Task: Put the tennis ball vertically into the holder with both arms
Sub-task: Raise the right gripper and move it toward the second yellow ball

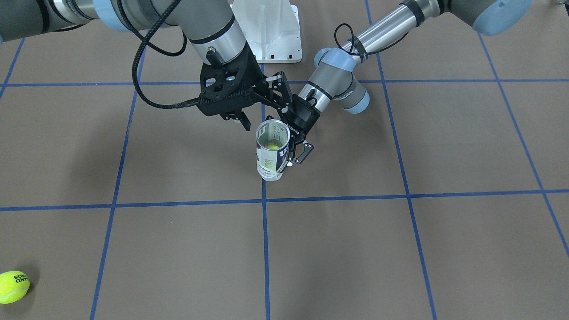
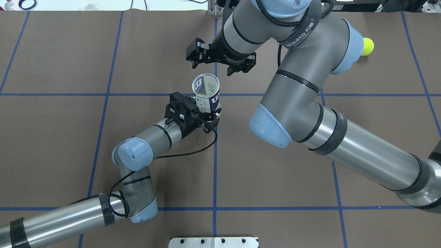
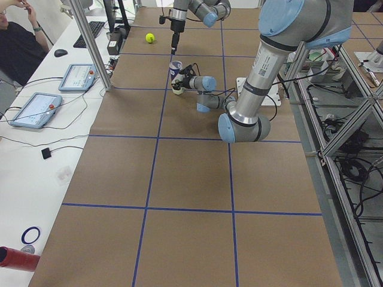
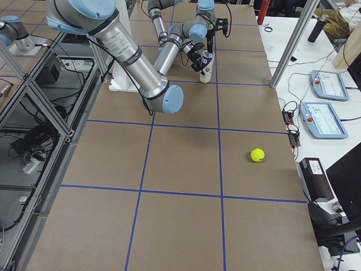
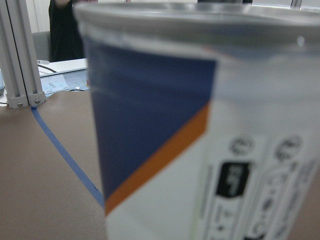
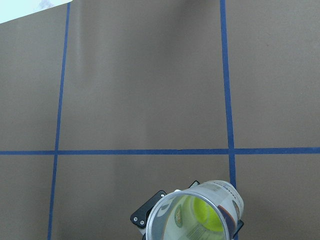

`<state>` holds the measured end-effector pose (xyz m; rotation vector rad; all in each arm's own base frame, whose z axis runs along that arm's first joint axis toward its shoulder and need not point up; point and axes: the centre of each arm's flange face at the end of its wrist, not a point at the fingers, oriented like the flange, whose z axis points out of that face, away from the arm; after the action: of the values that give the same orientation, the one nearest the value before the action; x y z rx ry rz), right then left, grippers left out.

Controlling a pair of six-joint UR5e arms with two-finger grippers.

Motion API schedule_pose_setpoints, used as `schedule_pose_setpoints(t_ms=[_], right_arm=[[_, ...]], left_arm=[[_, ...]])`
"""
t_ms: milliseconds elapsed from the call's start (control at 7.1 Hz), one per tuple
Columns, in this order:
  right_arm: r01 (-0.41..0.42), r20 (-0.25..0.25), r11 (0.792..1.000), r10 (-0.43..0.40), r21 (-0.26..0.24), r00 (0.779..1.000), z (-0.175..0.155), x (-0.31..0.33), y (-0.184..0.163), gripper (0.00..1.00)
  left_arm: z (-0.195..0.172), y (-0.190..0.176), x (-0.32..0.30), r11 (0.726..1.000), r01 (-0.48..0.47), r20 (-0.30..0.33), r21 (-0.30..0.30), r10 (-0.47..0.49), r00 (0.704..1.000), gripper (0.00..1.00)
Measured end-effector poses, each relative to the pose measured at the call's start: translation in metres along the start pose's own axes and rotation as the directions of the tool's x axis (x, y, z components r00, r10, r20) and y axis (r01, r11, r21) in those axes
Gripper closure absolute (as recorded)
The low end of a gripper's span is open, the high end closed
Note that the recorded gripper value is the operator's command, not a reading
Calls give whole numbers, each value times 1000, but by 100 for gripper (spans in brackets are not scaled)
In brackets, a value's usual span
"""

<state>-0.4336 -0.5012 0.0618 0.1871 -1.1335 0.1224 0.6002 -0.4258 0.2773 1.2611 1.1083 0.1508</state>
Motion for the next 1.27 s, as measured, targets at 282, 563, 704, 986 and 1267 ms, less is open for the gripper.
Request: schedule_pose_setpoints(t_ms=[282, 563, 704, 986, 1267], right_arm=[[-2, -1, 1000, 2, 3, 1000, -2, 2, -2, 0], [-4, -1, 1000, 4, 7, 1000, -3, 3, -4, 0], [-5, -2, 1000, 5, 9, 1000, -4, 4, -6, 0], [-20, -1, 1000, 20, -1, 1000, -16, 17, -23, 0], [-32, -26, 999, 31, -16, 999, -49, 88, -79, 0]], left_arm=[[0, 0, 0, 1000, 0, 0, 0, 0, 1000, 1], [0, 0, 0, 1000, 0, 0, 0, 0, 1000, 1], [0, 0, 0, 1000, 1, -1, 0, -1, 1000, 1], [-1, -1, 2, 1000, 4, -6, 1, -4, 1000, 1], [-1, -4, 4, 1000, 7, -10, 5, -7, 1000, 1]])
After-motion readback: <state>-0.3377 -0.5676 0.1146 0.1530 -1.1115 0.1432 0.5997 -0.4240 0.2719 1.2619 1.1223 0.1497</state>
